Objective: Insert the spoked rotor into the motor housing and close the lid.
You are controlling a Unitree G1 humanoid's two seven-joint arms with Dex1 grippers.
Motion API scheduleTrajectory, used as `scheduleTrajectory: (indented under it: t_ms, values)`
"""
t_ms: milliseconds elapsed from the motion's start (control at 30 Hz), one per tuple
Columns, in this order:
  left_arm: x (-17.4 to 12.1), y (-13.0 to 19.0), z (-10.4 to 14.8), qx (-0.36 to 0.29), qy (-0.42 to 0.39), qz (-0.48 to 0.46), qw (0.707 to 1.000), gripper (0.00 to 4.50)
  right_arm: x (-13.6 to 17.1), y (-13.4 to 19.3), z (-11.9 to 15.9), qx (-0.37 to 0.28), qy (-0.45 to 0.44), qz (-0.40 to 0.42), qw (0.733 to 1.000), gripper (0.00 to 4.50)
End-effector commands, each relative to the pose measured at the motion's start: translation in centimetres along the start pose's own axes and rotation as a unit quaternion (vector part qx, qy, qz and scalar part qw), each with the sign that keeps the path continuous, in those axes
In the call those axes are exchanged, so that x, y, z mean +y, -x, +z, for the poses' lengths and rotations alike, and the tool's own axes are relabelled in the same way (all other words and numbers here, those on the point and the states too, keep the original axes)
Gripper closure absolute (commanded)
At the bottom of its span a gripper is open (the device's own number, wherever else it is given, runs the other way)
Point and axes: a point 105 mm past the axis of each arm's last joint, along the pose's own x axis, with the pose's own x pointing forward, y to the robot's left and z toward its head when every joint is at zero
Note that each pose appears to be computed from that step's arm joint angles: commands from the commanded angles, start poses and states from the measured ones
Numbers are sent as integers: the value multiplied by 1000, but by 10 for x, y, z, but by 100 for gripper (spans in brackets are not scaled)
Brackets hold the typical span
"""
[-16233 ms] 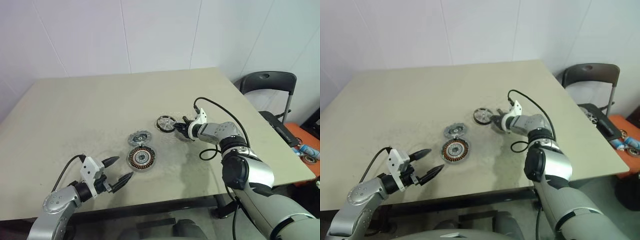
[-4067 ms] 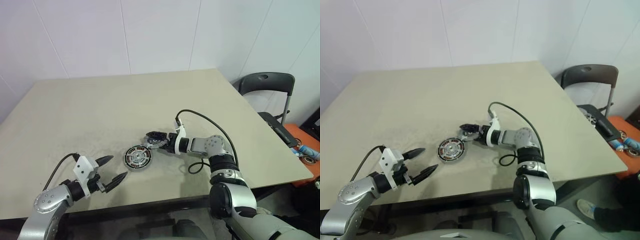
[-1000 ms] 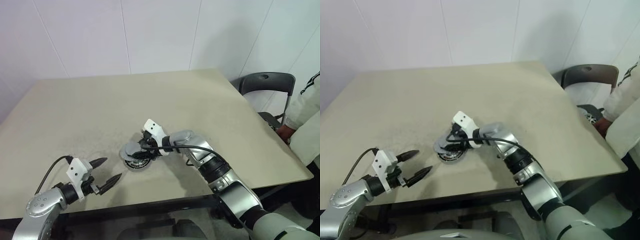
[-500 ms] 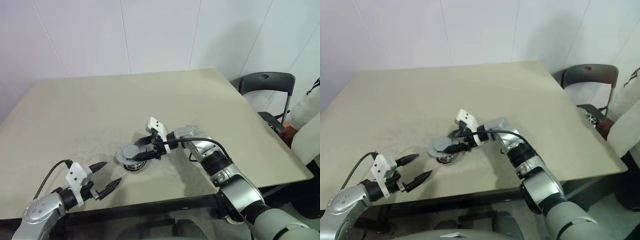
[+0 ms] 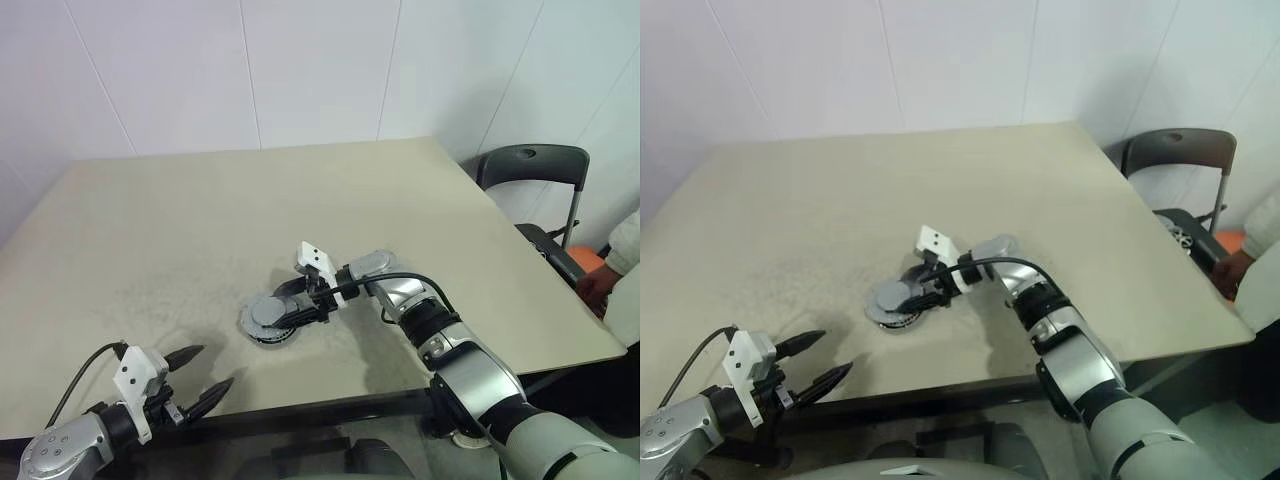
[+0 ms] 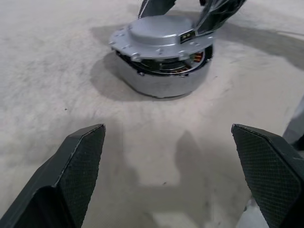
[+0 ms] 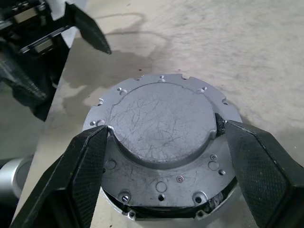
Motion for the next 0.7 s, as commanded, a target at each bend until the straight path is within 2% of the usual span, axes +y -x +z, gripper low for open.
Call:
scheduleTrajectory:
  t_ms: [33, 367, 533, 700]
  values:
    - [1, 0, 16, -21, -21, -5, 1000, 0, 3, -5, 11, -1, 25, 23, 999, 96]
    - [-3, -2, 16, -20, -21, -14, 999, 0, 2, -3, -4, 19, 46, 23, 998, 96]
    - [-3, -1, 17, -19, -23, -14, 999, 0, 4, -4, 10, -18, 38, 31, 999, 96]
    - [-4, -1, 17, -19, -25, -17, 999, 0, 1, -1, 5, 12, 71, 20, 997, 96]
